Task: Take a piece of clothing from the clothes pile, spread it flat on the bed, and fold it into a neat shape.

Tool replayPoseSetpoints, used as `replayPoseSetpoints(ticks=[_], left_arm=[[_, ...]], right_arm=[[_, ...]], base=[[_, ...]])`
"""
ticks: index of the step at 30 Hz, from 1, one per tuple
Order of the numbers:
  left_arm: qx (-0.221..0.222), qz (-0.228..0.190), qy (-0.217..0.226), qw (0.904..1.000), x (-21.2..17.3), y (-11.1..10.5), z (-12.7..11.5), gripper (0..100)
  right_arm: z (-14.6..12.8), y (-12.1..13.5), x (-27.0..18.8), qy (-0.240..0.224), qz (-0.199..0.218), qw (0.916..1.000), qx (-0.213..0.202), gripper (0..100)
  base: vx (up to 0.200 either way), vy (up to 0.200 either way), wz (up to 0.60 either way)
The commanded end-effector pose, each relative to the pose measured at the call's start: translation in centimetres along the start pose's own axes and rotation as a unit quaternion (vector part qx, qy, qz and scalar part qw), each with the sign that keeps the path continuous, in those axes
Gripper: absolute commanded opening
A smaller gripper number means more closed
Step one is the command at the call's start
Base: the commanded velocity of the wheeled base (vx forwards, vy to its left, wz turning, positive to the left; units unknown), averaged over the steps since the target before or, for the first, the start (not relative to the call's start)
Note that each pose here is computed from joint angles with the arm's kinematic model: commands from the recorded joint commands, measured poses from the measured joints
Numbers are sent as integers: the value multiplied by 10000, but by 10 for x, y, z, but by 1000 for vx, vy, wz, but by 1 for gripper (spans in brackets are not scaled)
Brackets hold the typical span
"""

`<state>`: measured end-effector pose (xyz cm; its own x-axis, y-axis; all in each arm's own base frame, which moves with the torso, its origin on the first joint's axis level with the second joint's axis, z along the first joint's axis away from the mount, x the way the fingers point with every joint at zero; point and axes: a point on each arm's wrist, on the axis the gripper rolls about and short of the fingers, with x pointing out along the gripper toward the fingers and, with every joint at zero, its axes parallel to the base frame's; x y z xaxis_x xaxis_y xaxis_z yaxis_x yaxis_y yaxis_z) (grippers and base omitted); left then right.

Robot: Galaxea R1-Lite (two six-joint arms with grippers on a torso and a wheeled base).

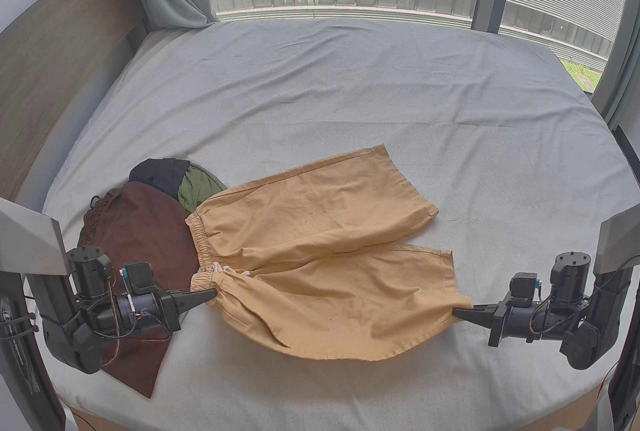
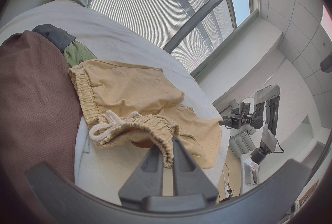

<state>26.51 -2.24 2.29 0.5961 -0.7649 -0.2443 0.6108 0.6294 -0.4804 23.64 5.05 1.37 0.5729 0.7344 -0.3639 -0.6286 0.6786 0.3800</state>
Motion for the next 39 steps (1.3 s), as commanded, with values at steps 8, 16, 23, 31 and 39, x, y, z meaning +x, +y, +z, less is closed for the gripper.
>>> replayPoseSetpoints(ticks=[8,16,23,31,39], left_arm=[[4,27,-30,10000,0,3,1,0],[18,29,-56,10000,1,3,3,0],[39,23,-81,10000,0,2,4,0],[12,60,-185,9998,1,2,10,0],[10,125,-267,9996,1,2,14,0]], right_arm=[[7,4,-2,-132,39,9999,-63,0],[20,9,-6,-391,56,9992,-94,0],[33,8,-4,-643,25,9978,-159,0],[52,6,0,-1015,-2,9948,-50,0],[65,3,5,-1242,45,9922,-47,0]], base=[[0,0,0],[0,0,0],[0,0,0],[0,0,0],[0,0,0]])
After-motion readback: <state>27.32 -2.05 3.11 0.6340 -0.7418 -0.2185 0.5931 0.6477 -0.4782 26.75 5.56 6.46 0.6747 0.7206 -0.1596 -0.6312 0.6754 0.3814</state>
